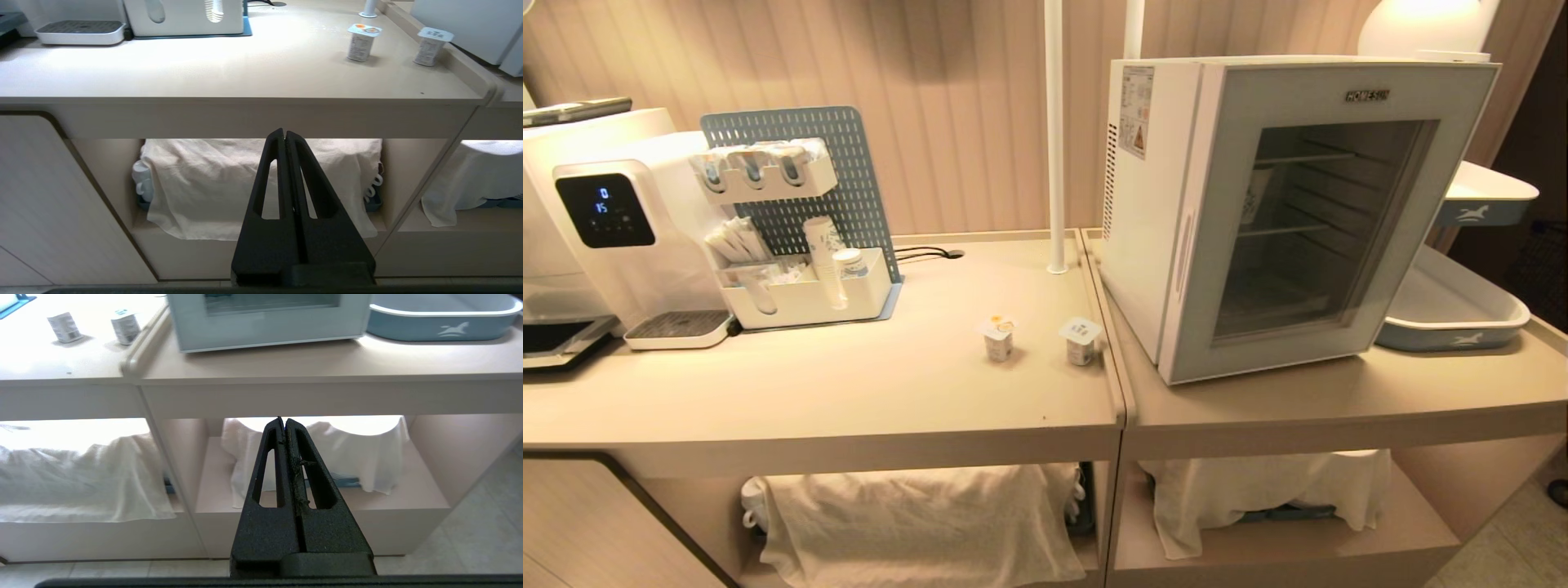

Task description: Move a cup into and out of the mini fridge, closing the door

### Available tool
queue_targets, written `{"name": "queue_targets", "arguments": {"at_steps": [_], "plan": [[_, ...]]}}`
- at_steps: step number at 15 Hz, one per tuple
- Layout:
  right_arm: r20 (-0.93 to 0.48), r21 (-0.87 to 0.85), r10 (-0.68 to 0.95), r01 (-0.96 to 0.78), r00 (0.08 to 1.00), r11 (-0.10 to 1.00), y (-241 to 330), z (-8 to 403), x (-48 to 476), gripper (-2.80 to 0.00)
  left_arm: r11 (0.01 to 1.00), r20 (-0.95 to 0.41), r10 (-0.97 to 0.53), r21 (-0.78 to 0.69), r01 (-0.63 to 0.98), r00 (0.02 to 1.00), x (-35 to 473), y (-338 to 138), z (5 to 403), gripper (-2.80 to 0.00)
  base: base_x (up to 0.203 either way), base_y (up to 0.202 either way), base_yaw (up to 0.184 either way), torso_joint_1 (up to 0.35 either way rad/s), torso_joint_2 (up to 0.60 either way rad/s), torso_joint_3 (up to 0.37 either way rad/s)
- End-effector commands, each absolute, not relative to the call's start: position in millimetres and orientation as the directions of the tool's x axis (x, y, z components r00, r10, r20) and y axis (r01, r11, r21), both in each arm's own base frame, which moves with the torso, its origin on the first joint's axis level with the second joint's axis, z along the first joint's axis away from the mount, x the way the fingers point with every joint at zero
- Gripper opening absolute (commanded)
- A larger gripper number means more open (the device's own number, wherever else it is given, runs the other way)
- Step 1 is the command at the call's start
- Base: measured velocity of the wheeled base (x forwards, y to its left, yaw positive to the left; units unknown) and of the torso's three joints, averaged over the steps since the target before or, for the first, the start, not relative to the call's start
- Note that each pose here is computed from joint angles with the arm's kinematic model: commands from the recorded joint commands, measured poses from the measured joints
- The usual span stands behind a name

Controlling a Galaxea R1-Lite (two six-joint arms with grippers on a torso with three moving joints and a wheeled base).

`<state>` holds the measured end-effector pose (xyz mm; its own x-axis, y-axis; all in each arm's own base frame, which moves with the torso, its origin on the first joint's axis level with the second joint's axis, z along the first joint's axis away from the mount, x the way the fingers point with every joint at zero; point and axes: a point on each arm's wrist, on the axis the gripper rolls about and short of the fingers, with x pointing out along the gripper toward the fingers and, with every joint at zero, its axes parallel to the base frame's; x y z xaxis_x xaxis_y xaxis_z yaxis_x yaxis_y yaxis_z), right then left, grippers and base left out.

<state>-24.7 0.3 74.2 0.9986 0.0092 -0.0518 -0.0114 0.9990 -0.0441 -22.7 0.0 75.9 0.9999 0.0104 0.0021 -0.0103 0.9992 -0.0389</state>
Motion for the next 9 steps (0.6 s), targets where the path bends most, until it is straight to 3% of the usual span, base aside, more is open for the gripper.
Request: {"name": "queue_targets", "arguments": {"at_steps": [1,4,9], "plan": [[-0.053,-0.045,0.008,-0.011,0.999,0.999,0.3,74.2,-24.6,-2.8,0.999,0.002,0.011,-0.04,-0.011,1.0,-22.6,0.0,75.6,-2.8,0.0,0.19,0.006,0.0,0.01,0.0],[-0.054,-0.042,0.006,-0.009,0.999,0.999,0.3,74.2,-24.6,-2.8,0.999,0.002,0.011,-0.04,-0.011,1.0,-22.6,0.0,75.6,-2.8,0.0,0.133,0.0,0.0,0.0,0.002],[-0.054,-0.036,0.006,-0.008,0.999,0.999,0.3,74.2,-24.6,-2.8,0.999,0.002,0.011,-0.04,-0.011,1.0,-22.6,0.0,75.6,-2.8,0.0,0.0,0.0,0.0,0.0,0.0]]}}
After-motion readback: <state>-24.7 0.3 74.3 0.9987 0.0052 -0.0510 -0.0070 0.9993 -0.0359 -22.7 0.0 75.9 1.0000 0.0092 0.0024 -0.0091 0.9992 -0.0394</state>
